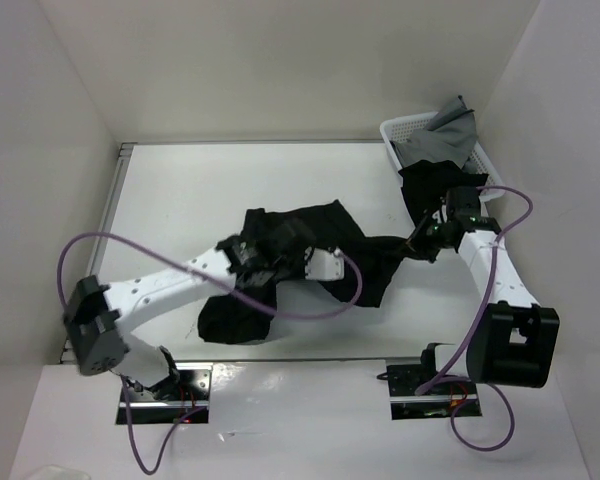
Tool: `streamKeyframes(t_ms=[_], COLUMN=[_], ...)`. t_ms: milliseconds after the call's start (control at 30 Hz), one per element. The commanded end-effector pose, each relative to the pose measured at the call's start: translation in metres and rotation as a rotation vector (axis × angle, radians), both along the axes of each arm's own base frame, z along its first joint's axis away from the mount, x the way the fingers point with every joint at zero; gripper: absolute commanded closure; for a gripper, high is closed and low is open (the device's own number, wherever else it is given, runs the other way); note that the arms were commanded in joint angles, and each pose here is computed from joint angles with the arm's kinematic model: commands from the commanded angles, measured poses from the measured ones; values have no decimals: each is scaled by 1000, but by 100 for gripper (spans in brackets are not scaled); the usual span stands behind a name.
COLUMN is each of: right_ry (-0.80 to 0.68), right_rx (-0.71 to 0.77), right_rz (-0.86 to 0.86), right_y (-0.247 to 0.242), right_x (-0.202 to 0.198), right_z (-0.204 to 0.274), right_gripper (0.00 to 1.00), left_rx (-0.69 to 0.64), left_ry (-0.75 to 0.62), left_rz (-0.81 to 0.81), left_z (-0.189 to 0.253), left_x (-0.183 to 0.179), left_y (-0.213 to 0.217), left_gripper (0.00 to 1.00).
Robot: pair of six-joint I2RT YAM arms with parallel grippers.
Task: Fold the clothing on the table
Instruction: Fold the skirt
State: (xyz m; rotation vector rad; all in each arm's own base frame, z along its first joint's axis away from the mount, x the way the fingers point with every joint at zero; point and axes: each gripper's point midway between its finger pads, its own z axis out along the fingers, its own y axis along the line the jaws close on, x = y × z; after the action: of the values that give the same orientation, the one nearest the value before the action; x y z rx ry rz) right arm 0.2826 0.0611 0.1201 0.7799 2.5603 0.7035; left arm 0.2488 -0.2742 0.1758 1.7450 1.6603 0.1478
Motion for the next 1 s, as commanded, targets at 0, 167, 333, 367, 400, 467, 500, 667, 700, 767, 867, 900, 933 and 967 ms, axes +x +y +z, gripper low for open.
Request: streamKeyframes(t_ms=[0,167,333,367,400,467,500,667,700,767,867,900,933,967], right_ry=[-86,-87,-46,-46,-35,-45,-74,-292,-336,-466,-555,-574,-559,-564], right_rx=[20,69,96,96,98,101,95,131,118,0,-161,-173,-209,-213], right_rz=[-4,24,42,42,42,25,15,48,70,94,163,240,245,273], right_y=[-8,-2,0,0,0,-3,-7,0,3,3,32,60,65,75], right_x=[20,31,29,29,27,30,34,51,52,58,57,47,43,36], right_z=[33,40,26,26,23,24,29,85,99,137,169,173,168,166], right_gripper=[100,100,100,99,98,93,76,0,0,0,0,0,0,0], left_rx=[15,-41,-60,-57,-53,-68,-68,-64,-60,-71,-68,-64,-77,-66], left_ry=[111,277,414,439,448,469,473,543,549,569,583,605,613,631], left_rz=[30,142,157,174,184,185,194,192,193,182,192,190,204,208], left_z=[-16,-49,-88,-100,-105,-117,-120,-143,-148,-152,-156,-163,-163,-168], left_x=[56,120,139,144,146,151,154,150,148,143,139,134,136,132], left_y=[-3,26,32,37,41,41,44,43,44,42,44,44,47,48], left_gripper=[100,100,100,100,100,100,100,100,100,100,100,100,100,100])
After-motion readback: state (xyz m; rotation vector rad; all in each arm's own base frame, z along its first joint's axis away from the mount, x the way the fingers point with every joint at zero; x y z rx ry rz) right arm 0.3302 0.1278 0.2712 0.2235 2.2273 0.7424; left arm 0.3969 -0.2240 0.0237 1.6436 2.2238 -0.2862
